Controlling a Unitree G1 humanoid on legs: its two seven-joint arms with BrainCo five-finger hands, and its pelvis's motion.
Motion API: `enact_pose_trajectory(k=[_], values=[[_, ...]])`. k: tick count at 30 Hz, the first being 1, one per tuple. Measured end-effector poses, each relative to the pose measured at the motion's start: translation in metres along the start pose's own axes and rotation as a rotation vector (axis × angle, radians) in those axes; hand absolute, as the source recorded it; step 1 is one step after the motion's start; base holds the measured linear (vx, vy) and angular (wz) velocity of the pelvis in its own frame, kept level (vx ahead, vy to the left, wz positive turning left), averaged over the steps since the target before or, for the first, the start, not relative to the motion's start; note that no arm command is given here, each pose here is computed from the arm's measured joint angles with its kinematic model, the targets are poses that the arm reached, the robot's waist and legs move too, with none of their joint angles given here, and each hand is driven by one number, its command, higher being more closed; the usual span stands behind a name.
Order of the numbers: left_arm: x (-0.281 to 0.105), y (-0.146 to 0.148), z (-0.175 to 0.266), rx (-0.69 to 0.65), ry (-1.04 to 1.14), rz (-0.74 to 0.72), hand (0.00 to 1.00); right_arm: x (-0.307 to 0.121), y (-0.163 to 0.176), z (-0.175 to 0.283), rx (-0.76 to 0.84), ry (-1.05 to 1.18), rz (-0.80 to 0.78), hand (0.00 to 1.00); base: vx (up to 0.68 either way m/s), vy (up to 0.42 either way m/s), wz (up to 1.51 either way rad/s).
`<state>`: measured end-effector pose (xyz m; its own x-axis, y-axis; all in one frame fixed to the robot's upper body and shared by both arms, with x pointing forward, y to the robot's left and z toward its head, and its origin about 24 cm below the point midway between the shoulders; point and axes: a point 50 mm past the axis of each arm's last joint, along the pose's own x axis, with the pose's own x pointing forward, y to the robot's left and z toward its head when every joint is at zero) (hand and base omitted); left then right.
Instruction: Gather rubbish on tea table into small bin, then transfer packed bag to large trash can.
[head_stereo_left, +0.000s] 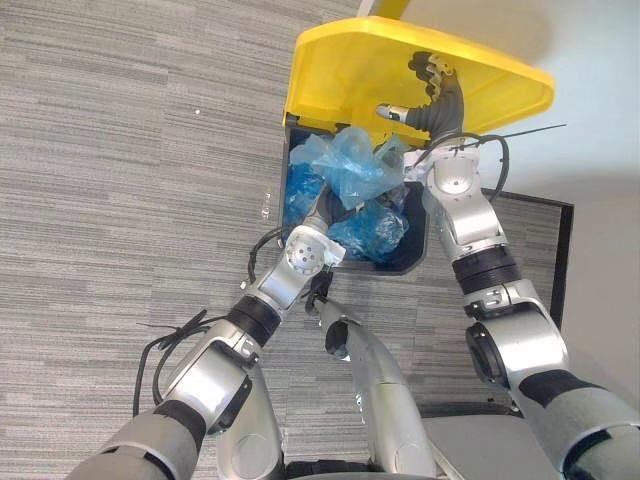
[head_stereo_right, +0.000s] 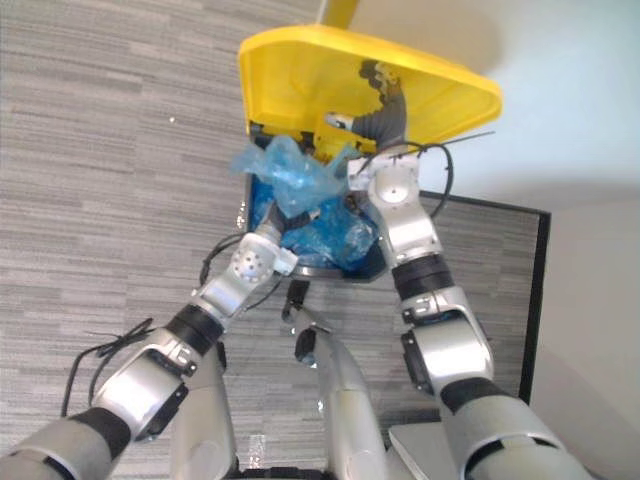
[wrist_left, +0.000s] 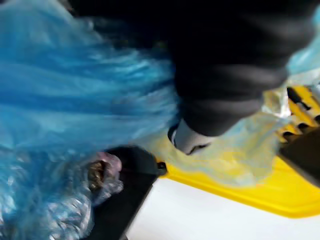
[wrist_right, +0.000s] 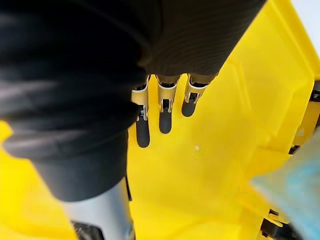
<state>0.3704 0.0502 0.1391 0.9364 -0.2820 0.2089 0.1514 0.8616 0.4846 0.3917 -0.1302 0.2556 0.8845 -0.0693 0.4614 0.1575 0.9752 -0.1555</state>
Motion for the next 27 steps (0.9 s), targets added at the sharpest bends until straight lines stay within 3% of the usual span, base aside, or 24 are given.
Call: enact_pose_trajectory(k=[4,11,15,21,27], values=[[0.005,0.007,0.002,0.121,-0.002,0.021,0.00,-0.001,0.006,0.000,-0.009,-0.003,0.021,0.00,-0.06,-0.011,-0.01],[0.011,0.009,0.004,0.480,-0.020,0.014,0.00,-0.001,0.015,0.007,0.010,-0.024,0.047,0.00,-0.08,-0.019,0.01],[0.010,0.000,0.005,0.571,-0.039,-0.036,0.00,-0.002,0.019,0.009,0.005,-0.038,0.066,0.00,-0.06,-0.019,0.00],[0.008,-0.009,0.006,0.613,-0.057,-0.079,0.00,-0.006,0.023,0.003,-0.008,-0.030,0.098,0.00,-0.06,-0.011,0.01],[0.007,-0.015,0.007,0.554,-0.055,-0.127,0.00,-0.016,0.023,-0.001,0.000,-0.038,0.125,0.00,-0.07,-0.010,0.01]])
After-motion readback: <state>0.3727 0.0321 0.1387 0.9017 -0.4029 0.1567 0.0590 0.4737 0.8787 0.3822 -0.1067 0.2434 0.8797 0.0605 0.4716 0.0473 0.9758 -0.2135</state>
